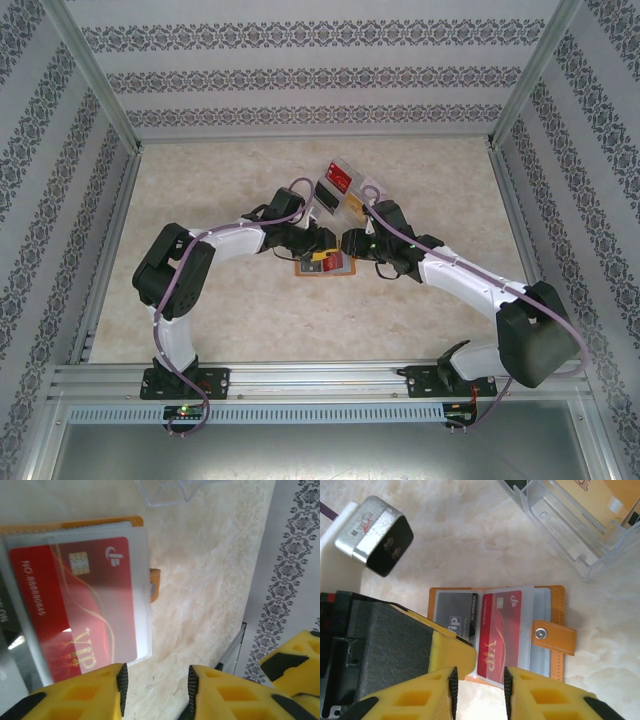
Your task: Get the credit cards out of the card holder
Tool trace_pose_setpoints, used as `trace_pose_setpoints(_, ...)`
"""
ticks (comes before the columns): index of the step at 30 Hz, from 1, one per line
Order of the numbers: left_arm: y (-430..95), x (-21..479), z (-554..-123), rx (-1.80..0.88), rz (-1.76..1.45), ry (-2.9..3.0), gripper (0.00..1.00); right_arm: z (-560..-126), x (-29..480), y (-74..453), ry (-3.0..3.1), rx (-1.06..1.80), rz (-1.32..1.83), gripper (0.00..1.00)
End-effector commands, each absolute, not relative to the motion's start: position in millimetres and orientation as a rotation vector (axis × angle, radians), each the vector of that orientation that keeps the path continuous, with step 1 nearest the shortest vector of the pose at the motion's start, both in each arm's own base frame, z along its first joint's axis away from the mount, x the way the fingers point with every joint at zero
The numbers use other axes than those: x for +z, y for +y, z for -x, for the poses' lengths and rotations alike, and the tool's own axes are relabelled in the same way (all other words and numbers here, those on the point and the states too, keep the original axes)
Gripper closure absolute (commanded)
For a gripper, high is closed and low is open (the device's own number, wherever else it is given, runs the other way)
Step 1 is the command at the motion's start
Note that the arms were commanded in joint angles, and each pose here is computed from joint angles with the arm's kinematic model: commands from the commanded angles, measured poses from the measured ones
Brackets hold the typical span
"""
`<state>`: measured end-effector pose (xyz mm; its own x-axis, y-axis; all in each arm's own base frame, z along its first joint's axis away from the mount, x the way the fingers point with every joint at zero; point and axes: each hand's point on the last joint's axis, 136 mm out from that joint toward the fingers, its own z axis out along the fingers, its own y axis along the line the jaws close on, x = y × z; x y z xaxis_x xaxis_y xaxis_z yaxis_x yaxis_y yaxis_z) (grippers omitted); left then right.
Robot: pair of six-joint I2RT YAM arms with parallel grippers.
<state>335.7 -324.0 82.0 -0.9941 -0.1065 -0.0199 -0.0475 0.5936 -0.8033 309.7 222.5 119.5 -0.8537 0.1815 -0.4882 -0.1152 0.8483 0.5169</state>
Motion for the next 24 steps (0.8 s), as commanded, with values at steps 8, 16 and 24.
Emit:
trace_pose_setpoints(8, -292.6, 51.6, -331.5, -1.107, 0.241, 2.843, 0.68, -308.1, 66.9, 232.5, 2.679, 0.608, -0.01, 0.76)
trace_pose_setpoints(16, -300.1, 41.6, -334.8, -1.157, 0.264, 2.851, 0.7, -312.0, 51.9, 237.9, 2.721, 0.573, 0.01, 0.82)
trace_pose_setpoints(24, -302.0, 35.5, -334.3, -1.168, 0.267, 2.868, 0.69, -310.3, 24.6, 226.1, 2.798, 0.453, -0.021, 0.79)
